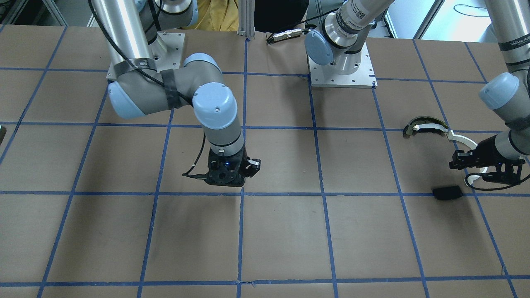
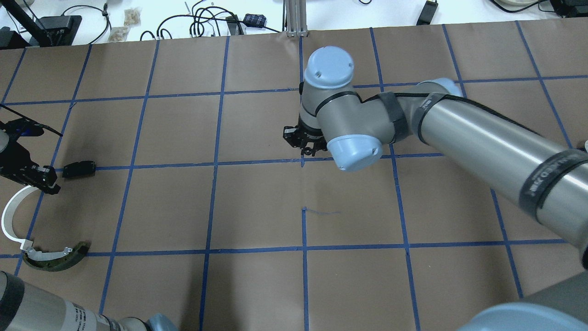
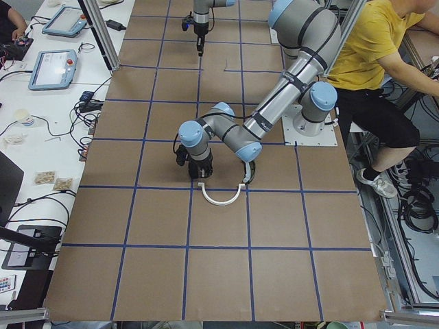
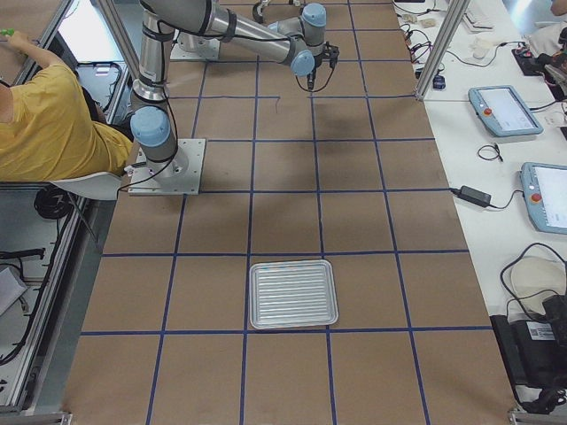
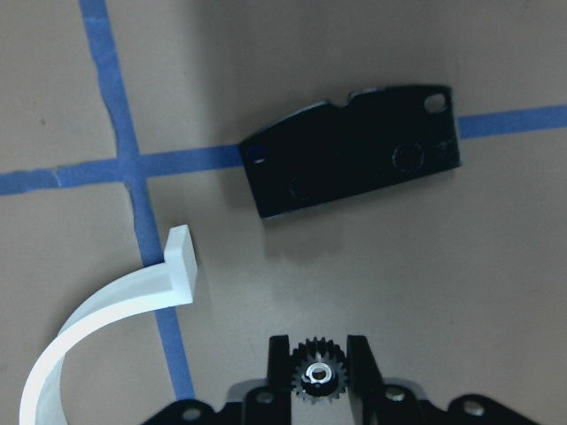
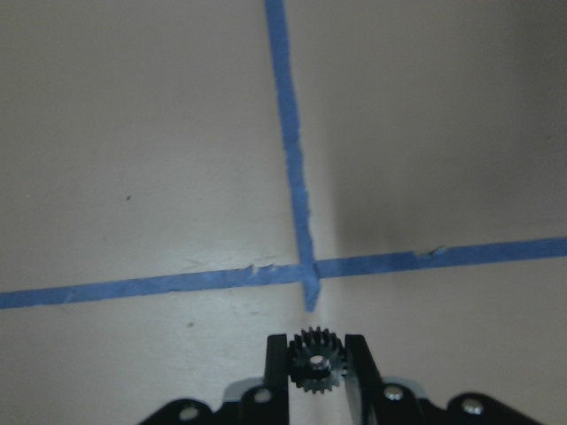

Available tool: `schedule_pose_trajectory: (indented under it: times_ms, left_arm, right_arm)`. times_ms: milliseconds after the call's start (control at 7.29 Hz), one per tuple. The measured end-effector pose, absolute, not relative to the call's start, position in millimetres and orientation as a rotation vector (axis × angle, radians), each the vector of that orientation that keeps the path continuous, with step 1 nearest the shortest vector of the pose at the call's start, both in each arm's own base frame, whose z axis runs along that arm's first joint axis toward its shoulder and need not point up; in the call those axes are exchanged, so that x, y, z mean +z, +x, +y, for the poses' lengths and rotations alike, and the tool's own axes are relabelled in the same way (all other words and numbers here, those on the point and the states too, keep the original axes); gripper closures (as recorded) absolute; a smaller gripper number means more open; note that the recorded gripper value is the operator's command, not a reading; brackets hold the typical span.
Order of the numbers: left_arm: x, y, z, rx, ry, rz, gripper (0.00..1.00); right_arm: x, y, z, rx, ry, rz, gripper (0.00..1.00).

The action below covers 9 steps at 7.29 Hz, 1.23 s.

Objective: Place bearing gear from tray to pile

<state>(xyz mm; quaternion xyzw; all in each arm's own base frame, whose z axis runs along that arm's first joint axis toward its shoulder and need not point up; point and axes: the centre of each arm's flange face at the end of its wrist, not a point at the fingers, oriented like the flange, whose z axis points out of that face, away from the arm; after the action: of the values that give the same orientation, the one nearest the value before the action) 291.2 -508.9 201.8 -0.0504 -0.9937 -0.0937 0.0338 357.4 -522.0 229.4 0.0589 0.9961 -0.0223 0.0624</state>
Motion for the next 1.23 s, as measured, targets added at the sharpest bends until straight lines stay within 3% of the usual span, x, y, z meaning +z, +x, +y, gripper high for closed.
schedule_pose_trajectory:
  times_ms: [274,411,686,1234]
  left_arm:
    - [195.0,289.0,-504.3,-0.313,-0.156,-3.048,0.08]
    - [193.3,288.3,-503.0,-0.322,-0.155,-3.045,0.00]
    - [191.8,286.2,-500.4,-0.347,-0.146,-3.028,0.00]
    - [235.2,224.1,-536.3,-0.286,-0.171,-3.074,0.00]
  right_arm:
    - [209.7,388.9,-505.6,-0.058,0.174,3.007,0.00]
    - [205.8,389.1,-502.6,-0.048,0.170,3.012,0.00]
    - [225.7,356.8,-521.8,-0.073,0.131,3.017,0.00]
    - [409.2,175.4,-570.1,-0.016,0.038,3.067,0.00]
